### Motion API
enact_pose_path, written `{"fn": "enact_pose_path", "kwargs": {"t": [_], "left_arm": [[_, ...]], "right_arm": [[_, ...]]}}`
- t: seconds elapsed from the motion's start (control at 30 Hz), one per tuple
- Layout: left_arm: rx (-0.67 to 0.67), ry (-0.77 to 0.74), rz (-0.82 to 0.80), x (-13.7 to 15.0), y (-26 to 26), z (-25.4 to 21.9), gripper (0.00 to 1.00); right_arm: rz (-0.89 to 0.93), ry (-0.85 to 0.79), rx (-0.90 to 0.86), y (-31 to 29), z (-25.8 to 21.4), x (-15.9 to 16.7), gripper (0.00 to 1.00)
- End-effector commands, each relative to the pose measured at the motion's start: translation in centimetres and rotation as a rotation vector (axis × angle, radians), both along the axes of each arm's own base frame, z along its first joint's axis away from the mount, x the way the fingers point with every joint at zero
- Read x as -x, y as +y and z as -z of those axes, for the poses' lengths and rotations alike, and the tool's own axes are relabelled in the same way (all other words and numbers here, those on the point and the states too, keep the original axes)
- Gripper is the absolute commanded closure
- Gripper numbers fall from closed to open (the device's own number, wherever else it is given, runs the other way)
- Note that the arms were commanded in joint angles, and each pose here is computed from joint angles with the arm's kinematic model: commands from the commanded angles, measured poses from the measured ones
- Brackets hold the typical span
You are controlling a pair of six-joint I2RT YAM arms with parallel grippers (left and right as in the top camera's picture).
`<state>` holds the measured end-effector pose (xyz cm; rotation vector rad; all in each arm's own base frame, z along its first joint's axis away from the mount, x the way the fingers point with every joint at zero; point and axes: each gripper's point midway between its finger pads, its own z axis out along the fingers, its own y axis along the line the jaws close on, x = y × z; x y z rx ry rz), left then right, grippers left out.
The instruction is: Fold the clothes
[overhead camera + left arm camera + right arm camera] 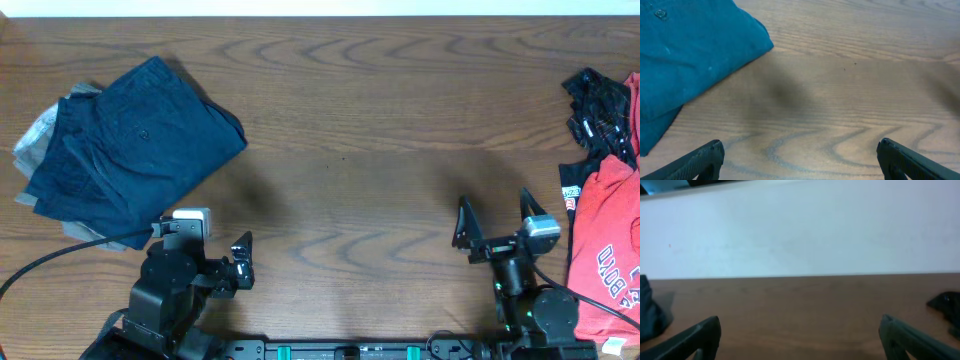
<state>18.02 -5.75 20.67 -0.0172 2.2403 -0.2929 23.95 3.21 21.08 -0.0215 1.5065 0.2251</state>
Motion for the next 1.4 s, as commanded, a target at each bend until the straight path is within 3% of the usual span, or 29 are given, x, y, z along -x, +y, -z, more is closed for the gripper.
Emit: {"fn": "enact_pose_path", "kwargs": {"t": [0.0,0.2,1.37], "left_arm": [[0.000,-0.002,-0.005,0.0,0.1,0.0,0.02],[0.000,-0.002,-0.005,0.0,0.1,0.0,0.02],[0.001,-0.005,-0.006,0.1,0.1,0.1,0.02]], "right_arm": [[-0.004,-0.010,0.084,0.2,2.0,-0.4,0.01],[-0.008,0.115,0.146,0.2,5.3,-0.4,0.01],[-0.008,0.114,0.146,0.2,5.3,-0.4,0.01]]}}
